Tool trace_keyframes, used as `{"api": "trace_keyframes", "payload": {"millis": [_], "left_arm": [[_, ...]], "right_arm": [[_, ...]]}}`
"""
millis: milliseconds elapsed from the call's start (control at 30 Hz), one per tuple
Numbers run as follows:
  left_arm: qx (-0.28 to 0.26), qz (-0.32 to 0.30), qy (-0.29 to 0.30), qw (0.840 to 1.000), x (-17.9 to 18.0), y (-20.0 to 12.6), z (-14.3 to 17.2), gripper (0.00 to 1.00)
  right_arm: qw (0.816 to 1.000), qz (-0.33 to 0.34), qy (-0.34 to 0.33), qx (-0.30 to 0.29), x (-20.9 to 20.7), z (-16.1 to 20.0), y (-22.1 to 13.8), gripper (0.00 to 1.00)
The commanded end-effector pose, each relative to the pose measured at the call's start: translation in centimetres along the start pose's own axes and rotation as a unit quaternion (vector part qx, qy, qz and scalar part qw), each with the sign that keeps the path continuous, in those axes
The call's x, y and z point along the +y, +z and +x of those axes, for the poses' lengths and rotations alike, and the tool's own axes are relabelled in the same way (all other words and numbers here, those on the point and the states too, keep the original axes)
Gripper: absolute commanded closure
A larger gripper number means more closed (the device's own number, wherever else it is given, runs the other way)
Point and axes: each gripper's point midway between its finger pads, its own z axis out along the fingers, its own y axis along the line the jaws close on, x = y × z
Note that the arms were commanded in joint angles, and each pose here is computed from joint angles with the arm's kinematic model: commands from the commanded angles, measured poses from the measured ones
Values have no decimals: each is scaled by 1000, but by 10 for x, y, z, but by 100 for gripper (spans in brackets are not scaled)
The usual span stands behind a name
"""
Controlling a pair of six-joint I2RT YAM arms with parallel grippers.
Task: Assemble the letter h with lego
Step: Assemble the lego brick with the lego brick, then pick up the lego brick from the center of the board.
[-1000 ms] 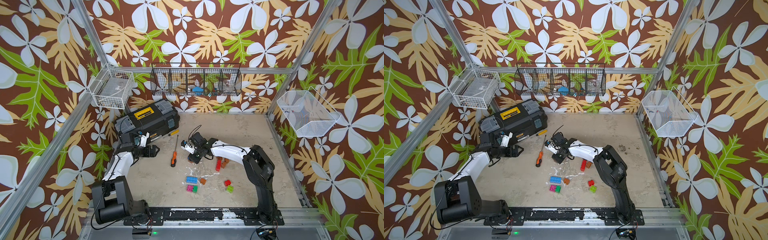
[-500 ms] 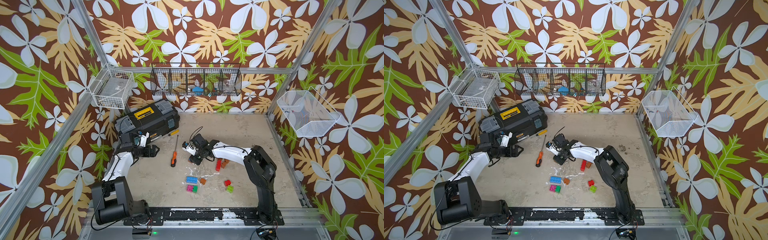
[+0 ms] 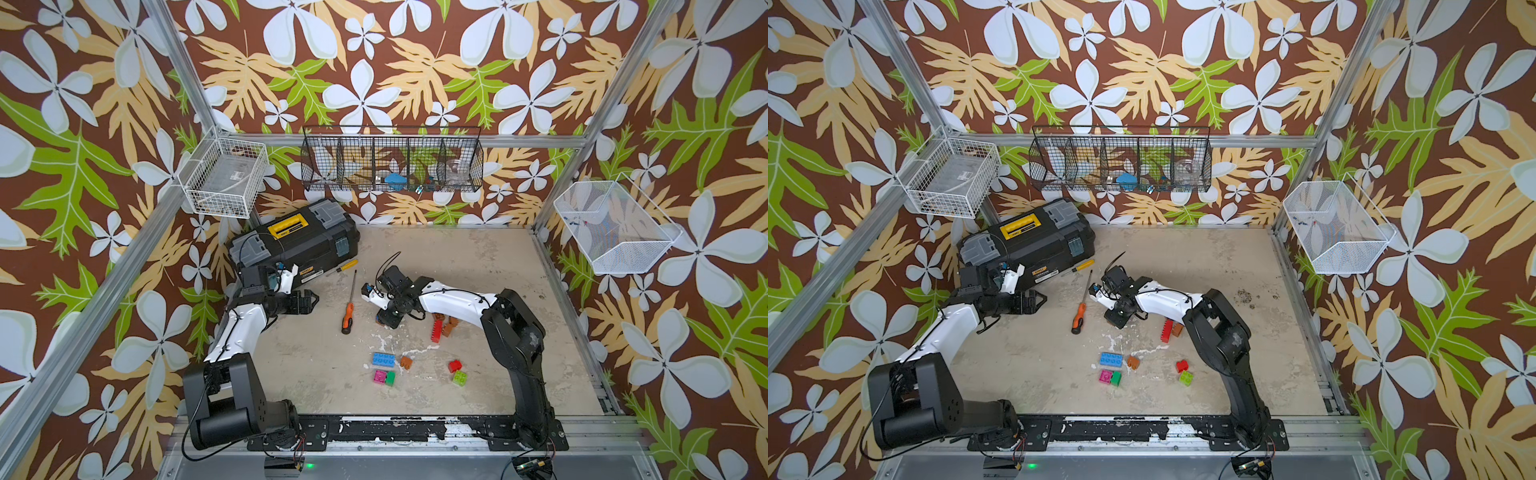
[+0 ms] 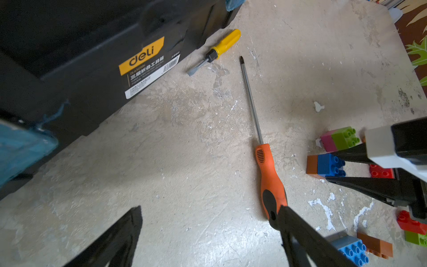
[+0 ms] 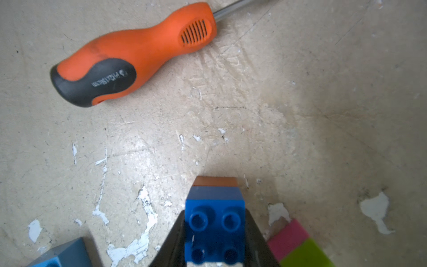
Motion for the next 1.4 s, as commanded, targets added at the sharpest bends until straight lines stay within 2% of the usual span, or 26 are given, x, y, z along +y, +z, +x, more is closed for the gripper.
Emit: {"api": "trace_keyframes", "payload": {"millis": [0, 267, 500, 600, 733, 867, 933, 1000, 1100, 1167, 1367], "left_arm": [[-2, 5, 5, 1000, -2, -1, 0, 5], [-1, 7, 4, 1000, -2, -1, 1, 5], [2, 8, 4, 1000, -1, 0, 1, 4], [3, 7, 3, 1000, -1, 1, 2, 5], [3, 7, 3, 1000, -1, 1, 2, 5], [3, 6, 3, 1000, 0, 1, 2, 5], [3, 5, 3, 1000, 0, 1, 1, 5], [2, 5, 2, 1000, 0, 1, 1, 5], [2, 4, 3, 1000, 1, 0, 1, 5], [3, 3, 2, 1000, 1, 0, 2, 5], [3, 1, 1, 1000, 2, 1, 2, 5]], "right_arm": [[993, -2, 9, 119, 3, 57, 13, 75], [972, 31, 2, 235, -3, 110, 34, 80], [972, 24, 13, 234, -2, 98, 34, 81], [981, 12, 26, 191, 1, 70, 26, 79], [997, 2, 52, 61, 5, 2, -7, 77], [992, 49, 103, -60, -15, -56, -65, 78], [984, 65, 131, -104, -28, -70, -94, 78], [974, 88, 157, -134, -46, -72, -117, 78], [958, 140, 199, -151, -78, -53, -134, 78], [952, 165, 221, -131, -94, -30, -131, 78], [949, 177, 251, -67, -95, 23, -86, 77]]}}
